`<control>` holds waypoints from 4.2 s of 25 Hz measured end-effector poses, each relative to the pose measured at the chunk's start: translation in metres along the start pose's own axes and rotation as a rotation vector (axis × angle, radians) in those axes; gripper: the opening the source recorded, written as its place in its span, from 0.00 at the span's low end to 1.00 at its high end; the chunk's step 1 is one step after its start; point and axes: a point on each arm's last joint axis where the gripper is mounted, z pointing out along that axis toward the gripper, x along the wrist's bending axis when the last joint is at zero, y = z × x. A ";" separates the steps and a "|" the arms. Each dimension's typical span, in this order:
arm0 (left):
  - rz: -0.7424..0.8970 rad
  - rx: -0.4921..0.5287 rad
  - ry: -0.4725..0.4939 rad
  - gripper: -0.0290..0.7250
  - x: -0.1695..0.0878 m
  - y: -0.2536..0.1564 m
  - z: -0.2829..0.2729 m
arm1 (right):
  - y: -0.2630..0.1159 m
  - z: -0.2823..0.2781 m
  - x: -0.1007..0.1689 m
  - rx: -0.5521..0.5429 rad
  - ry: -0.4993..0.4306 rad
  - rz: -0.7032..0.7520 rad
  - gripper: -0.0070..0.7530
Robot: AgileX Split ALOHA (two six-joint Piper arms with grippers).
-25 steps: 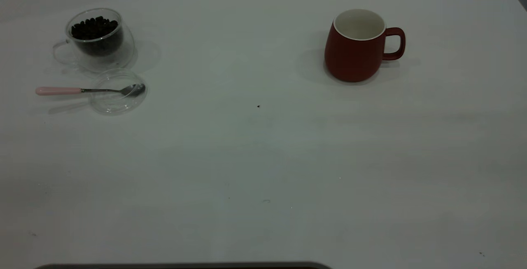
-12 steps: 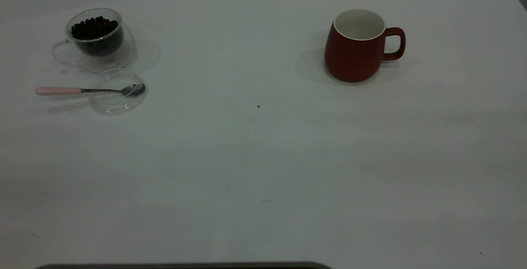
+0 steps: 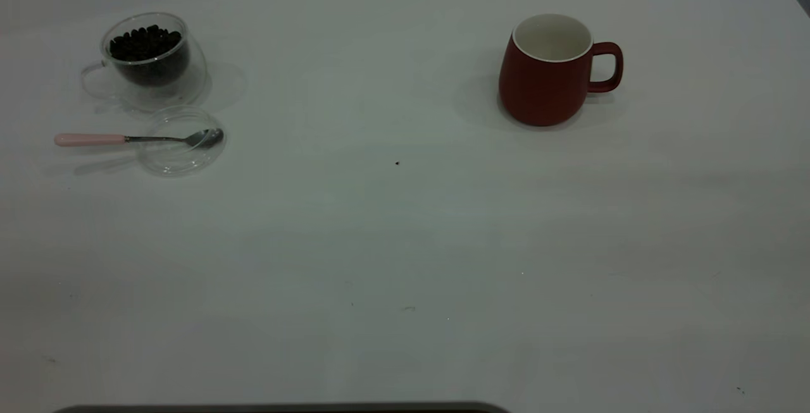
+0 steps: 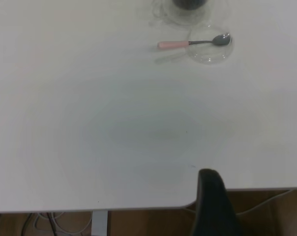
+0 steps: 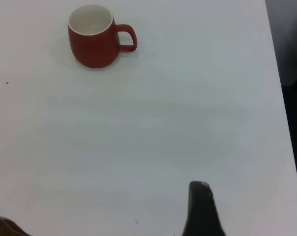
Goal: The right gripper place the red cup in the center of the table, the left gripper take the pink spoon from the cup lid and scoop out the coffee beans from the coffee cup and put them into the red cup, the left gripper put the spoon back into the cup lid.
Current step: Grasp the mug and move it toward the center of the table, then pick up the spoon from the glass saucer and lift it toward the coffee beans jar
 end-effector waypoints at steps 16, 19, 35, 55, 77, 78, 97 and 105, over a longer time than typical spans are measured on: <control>0.000 0.000 0.000 0.72 0.000 0.000 0.000 | 0.010 0.001 0.001 0.064 0.012 -0.007 0.78; 0.001 0.000 0.000 0.72 0.000 0.000 0.000 | 0.035 0.009 0.001 0.131 0.016 -0.063 0.85; 0.002 0.000 0.000 0.72 0.000 0.000 0.000 | 0.122 0.213 0.000 0.451 0.060 -0.441 0.90; 0.002 0.000 0.000 0.72 0.000 0.000 0.000 | 0.082 0.430 0.020 0.551 0.271 -0.929 0.83; 0.000 0.000 0.000 0.72 0.000 0.000 0.000 | 0.067 0.494 0.119 0.400 0.410 -1.205 0.78; 0.000 0.000 0.000 0.72 0.000 0.000 0.000 | 0.066 0.493 0.127 0.391 0.420 -1.200 0.78; 0.000 0.000 0.000 0.72 0.000 0.000 0.000 | 0.108 0.415 0.209 0.395 0.560 -0.920 0.78; 0.002 0.000 0.000 0.72 0.000 0.000 0.000 | 0.197 0.280 0.156 0.650 0.510 -0.586 0.78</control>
